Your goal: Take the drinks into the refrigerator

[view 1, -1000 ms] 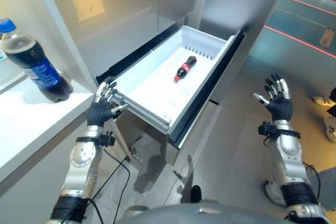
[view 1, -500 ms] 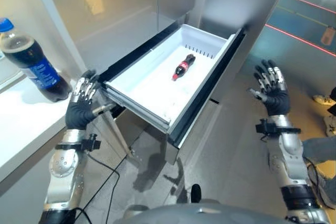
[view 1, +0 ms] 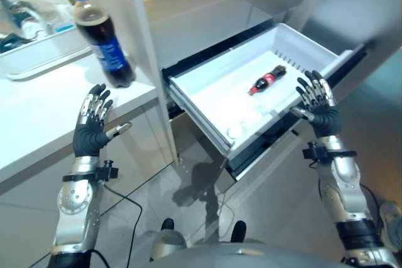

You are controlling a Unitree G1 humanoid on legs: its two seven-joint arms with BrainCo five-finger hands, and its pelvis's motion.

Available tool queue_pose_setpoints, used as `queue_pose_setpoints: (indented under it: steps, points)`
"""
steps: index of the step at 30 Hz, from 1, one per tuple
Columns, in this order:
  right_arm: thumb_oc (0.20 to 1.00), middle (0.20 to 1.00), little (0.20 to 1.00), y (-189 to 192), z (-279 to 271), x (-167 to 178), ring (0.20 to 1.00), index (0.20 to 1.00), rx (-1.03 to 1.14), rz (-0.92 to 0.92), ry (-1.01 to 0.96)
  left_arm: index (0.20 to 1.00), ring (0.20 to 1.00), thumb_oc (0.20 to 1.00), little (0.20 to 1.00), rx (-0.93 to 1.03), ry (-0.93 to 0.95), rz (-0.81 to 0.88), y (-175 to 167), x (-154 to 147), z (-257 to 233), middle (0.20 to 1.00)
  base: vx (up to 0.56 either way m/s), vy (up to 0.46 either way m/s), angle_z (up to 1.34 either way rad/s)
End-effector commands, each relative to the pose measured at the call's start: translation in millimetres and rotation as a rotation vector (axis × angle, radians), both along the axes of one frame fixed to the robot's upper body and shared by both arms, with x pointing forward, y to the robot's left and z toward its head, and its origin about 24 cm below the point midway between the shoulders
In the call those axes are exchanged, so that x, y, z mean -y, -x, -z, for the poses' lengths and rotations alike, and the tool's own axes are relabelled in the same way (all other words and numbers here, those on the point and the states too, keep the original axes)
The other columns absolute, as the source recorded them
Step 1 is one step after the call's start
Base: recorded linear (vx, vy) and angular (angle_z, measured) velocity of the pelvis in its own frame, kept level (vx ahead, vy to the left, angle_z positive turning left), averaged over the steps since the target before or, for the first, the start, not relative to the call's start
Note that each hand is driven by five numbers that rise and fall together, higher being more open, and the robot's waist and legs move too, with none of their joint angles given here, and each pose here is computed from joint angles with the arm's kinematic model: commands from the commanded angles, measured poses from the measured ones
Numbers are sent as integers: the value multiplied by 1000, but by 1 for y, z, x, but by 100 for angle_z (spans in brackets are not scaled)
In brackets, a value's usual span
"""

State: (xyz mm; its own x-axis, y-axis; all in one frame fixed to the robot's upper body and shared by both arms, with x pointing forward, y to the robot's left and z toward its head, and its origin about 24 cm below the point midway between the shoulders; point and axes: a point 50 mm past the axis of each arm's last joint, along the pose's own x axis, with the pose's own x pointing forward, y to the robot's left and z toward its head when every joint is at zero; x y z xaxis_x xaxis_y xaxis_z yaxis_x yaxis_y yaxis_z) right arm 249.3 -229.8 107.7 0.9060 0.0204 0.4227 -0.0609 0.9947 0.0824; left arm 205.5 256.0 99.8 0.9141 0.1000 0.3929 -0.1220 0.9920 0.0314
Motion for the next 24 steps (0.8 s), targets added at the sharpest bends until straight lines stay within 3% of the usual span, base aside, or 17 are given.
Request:
queue_pose_setpoints:
  steps: [1, 13, 24]
  points:
    - [1000, 1000, 1000, -4, -39, 6, 1000, 1000, 165, -13, 29, 1000, 1000, 1000, 1000, 156, -65, -21, -5, -4, -28, 1000, -23, -51, 47]
    - [1000, 1000, 1000, -6, -39, 5, 1000, 1000, 167, 3, 24, 1000, 1000, 1000, 1000, 131, -42, -129, -12, -15, -20, 1000, 23, -15, 16]
    - [1000, 1000, 1000, -17, -32, -8, 1000, 1000, 111, -84, 24, 1000, 1000, 1000, 1000, 207, -138, -356, -25, -59, -52, 1000, 46, 37, -27]
